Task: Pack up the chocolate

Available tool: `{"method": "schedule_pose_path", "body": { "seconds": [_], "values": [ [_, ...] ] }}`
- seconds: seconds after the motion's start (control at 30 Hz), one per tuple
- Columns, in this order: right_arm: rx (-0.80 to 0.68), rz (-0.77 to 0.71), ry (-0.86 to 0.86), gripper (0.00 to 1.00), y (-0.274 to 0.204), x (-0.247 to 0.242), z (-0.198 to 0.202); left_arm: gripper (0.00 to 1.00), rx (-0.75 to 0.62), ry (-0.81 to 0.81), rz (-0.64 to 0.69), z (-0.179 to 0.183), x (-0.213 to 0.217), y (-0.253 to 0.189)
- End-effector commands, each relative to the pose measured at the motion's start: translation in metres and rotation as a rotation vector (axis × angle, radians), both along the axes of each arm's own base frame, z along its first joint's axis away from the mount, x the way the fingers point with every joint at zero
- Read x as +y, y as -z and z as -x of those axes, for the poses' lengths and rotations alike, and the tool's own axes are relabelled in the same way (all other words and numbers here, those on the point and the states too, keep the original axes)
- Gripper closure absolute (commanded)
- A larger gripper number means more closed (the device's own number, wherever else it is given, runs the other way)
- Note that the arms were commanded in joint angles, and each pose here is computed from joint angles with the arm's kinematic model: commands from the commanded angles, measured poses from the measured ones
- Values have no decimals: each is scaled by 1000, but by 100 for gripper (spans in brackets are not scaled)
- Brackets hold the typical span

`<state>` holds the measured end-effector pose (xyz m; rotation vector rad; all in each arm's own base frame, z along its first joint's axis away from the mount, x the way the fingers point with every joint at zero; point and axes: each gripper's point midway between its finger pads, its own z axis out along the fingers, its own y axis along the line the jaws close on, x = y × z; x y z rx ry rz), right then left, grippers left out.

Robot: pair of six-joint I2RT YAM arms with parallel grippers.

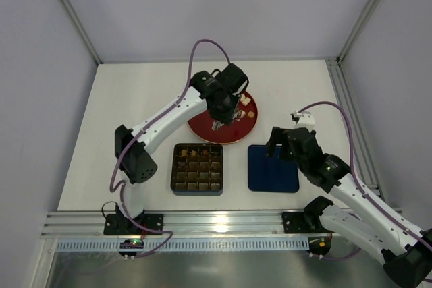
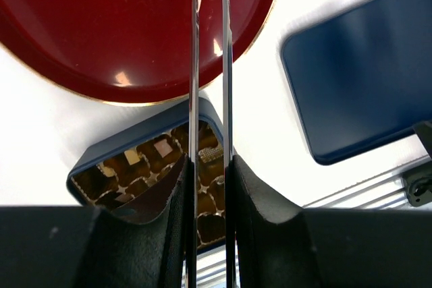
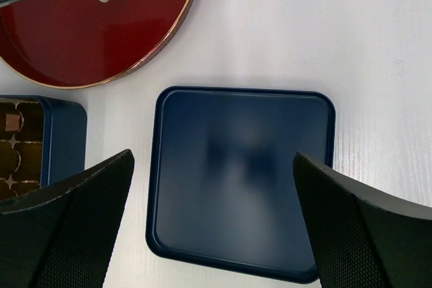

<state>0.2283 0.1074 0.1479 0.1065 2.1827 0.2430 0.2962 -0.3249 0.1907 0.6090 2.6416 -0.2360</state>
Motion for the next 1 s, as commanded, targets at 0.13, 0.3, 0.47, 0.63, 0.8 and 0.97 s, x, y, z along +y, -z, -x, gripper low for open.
{"method": "schedule_pose_path", "body": {
  "seconds": [0.13,0.3,0.47,0.63,0.8,0.97],
  "values": [
    [-43,-32,-10,0,-14,9,-10,75,-55,-14,31,21,32,-42],
    [-37,-29,-17,0,-11,11,-11,75,-65,-30,39,43,57,-56],
    [-32,-21,-16,0,-8,12,-14,75,-43,-44,28,68,83,-55],
    [-33,-29,-20,0,-10,17,-18,74,-22,-59,1,94,114,-49],
    [-25,-24,-20,0,-8,19,-21,74,-1,-79,-7,116,136,-47],
    [-24,-23,-21,0,-8,21,-24,74,12,-94,12,135,150,-42]
  ]
}}
